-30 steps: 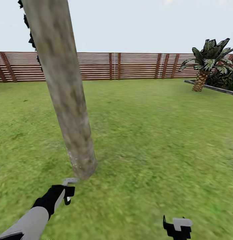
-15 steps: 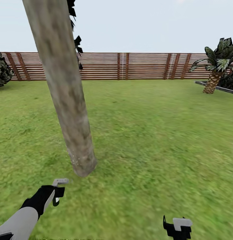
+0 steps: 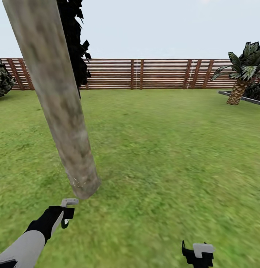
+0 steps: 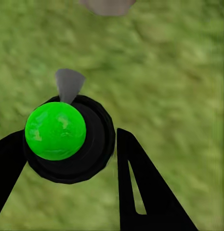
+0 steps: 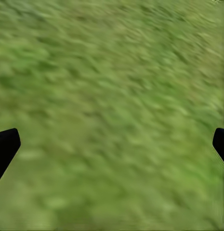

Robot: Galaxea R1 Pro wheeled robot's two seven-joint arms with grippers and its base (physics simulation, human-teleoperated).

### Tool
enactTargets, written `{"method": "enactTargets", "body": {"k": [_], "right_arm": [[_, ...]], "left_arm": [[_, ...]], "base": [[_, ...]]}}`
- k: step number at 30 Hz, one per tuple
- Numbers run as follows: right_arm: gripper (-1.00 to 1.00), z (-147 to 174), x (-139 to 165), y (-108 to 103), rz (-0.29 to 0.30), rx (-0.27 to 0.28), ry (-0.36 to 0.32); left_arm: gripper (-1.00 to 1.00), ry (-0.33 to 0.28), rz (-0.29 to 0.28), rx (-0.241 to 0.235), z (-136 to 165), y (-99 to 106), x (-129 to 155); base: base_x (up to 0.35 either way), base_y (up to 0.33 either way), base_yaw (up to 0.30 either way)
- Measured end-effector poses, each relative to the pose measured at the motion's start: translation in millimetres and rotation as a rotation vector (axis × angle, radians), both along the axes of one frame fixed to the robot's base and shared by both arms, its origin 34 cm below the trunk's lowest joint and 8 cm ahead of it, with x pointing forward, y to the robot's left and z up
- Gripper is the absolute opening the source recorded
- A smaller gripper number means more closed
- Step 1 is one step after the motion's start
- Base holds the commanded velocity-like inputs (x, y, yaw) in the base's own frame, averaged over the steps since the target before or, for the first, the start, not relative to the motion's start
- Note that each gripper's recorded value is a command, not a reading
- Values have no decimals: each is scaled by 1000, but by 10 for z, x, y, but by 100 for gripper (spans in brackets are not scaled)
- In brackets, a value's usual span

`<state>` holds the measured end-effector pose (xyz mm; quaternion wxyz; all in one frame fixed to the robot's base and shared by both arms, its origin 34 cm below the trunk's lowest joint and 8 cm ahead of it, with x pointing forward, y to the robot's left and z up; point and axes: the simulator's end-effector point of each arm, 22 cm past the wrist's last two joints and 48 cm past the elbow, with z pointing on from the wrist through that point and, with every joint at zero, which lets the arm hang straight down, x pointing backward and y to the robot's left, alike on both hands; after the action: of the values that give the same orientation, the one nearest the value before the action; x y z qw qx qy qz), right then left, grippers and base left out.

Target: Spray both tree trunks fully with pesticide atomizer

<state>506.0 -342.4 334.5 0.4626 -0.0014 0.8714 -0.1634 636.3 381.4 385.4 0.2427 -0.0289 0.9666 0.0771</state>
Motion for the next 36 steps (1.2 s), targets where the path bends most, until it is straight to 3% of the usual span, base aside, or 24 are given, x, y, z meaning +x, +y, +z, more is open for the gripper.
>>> {"method": "enactTargets", "body": {"k": [19,26,36], "right_arm": [[100,-1,-1,0,0,0,0],[100,-1,-2,1,1,0,1],[100,1,1,1,1,0,0]], "left_arm": [[-100,-1,-4,-6,-7,-51,6],[-100,-7,5,-1,13,20,12],[-100,-79,-6,-3,275,-57,303]], "base": [[95,-276,272],[66,-275,197],[-99,-206,122]]}}
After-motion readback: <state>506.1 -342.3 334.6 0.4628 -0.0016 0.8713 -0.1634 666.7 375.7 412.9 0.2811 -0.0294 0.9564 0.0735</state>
